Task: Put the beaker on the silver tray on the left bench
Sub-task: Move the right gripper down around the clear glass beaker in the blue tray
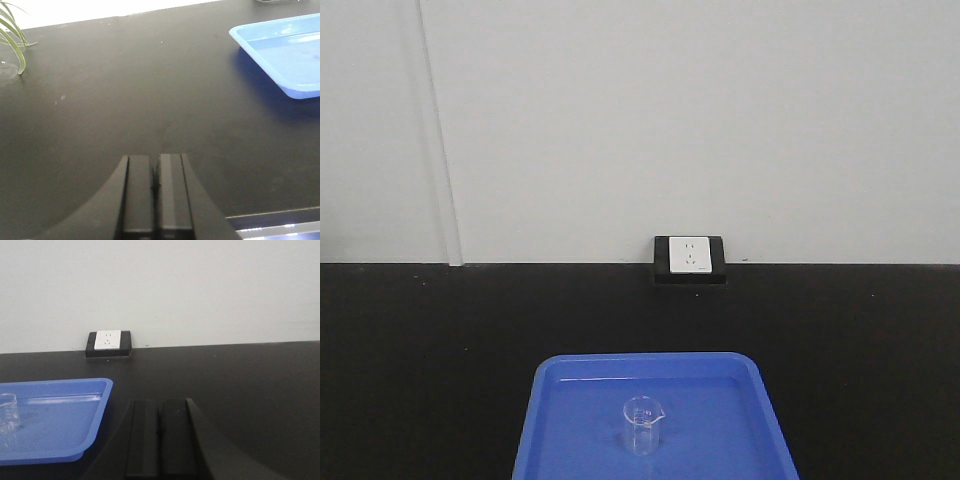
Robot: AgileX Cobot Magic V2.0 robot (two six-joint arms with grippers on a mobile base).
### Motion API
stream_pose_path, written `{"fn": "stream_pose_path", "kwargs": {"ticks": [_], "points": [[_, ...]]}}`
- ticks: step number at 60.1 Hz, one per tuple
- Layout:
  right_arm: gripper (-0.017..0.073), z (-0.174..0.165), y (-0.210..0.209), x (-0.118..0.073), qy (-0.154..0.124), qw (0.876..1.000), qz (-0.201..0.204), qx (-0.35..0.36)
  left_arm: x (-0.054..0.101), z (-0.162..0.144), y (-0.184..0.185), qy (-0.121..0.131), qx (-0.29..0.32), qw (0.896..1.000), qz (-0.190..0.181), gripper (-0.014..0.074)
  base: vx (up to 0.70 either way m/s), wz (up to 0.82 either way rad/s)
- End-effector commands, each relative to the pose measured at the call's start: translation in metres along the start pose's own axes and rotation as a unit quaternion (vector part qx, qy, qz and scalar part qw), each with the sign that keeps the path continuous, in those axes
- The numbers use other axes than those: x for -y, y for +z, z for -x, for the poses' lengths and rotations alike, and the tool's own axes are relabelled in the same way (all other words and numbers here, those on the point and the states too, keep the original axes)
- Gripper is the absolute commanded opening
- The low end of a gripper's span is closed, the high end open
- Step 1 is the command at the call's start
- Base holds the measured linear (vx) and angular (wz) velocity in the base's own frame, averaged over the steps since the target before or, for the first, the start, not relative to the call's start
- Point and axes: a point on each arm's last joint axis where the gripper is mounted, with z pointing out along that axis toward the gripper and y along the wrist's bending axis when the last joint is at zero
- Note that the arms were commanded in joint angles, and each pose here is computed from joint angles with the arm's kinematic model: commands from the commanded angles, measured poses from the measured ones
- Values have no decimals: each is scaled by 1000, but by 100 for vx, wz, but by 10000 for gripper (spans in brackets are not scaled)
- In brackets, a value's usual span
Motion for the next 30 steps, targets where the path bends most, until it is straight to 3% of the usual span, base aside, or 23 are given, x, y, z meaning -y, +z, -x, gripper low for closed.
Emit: {"fn": "stream_pose_path", "kwargs": {"ticks": [1, 10, 22, 30], "points": [[-10, 7, -1, -1, -5, 999, 4, 49, 1, 1, 2, -1, 31, 1000, -3, 1, 0, 0], [-10, 10, -1, -1, -1, 998, 6, 62, 1, 1, 2, -1, 31, 1000, -3, 1, 0, 0], [-10, 47, -8, -5, -1, 978, 25, 208, 1, 1, 2, -1, 31, 1000, -3, 1, 0, 0], [-10, 84, 5, -8, -5, 980, 24, 198, 1, 1, 2, -1, 31, 1000, -3, 1, 0, 0]]}}
